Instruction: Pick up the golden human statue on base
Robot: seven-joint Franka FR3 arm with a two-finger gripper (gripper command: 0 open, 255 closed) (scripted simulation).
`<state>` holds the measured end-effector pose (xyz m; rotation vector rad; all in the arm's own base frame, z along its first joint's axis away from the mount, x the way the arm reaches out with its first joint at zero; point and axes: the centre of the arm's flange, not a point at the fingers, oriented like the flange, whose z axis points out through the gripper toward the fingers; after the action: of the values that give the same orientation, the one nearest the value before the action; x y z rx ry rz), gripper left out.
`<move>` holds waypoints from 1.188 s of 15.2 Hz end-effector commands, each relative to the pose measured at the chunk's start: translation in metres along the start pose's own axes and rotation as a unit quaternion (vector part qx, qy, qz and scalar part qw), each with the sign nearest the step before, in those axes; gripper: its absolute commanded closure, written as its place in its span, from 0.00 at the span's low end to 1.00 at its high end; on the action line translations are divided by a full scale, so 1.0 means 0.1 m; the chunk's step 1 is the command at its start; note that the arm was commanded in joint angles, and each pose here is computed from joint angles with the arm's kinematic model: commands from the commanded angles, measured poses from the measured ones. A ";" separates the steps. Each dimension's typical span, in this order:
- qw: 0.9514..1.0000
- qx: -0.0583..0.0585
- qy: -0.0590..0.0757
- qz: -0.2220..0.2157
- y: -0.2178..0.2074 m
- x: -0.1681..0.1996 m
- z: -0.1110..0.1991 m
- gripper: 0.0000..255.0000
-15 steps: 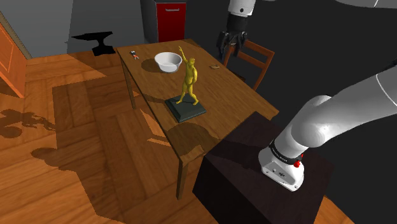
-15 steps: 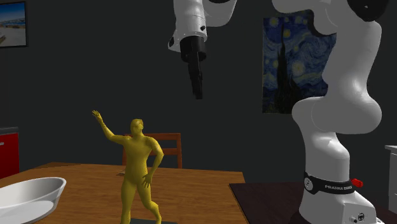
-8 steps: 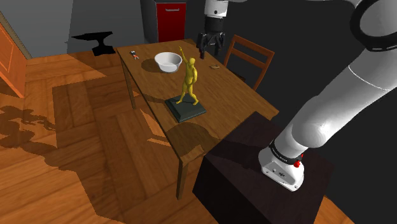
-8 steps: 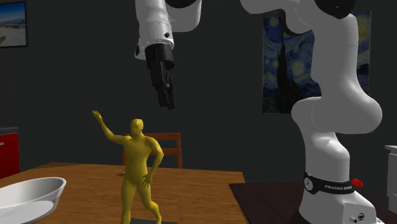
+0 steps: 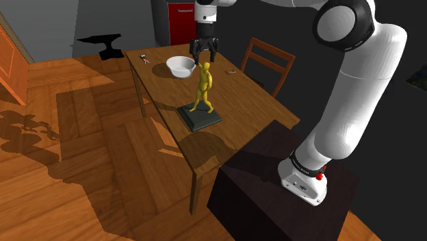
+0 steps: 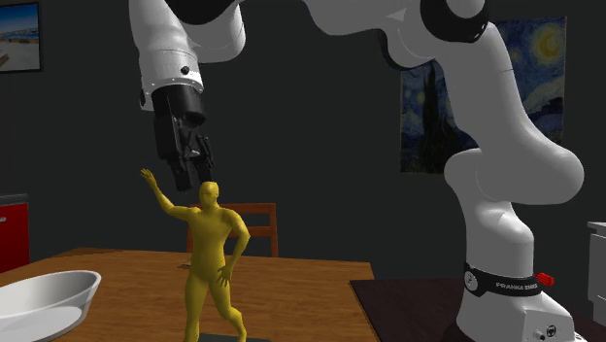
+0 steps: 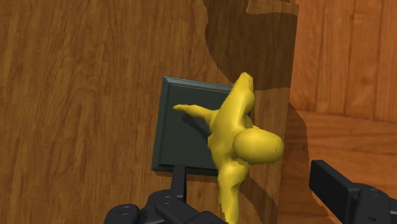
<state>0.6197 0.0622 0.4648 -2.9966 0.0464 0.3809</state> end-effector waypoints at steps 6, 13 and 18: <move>1.000 0.000 -0.005 -0.003 0.00 0.23 0.35 0.00; 1.000 0.000 -0.005 -0.003 0.02 0.25 0.44 1.00; 1.000 0.000 -0.005 -0.003 0.02 0.25 0.44 1.00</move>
<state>0.6327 0.0651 0.4167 -2.9941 0.0389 0.3920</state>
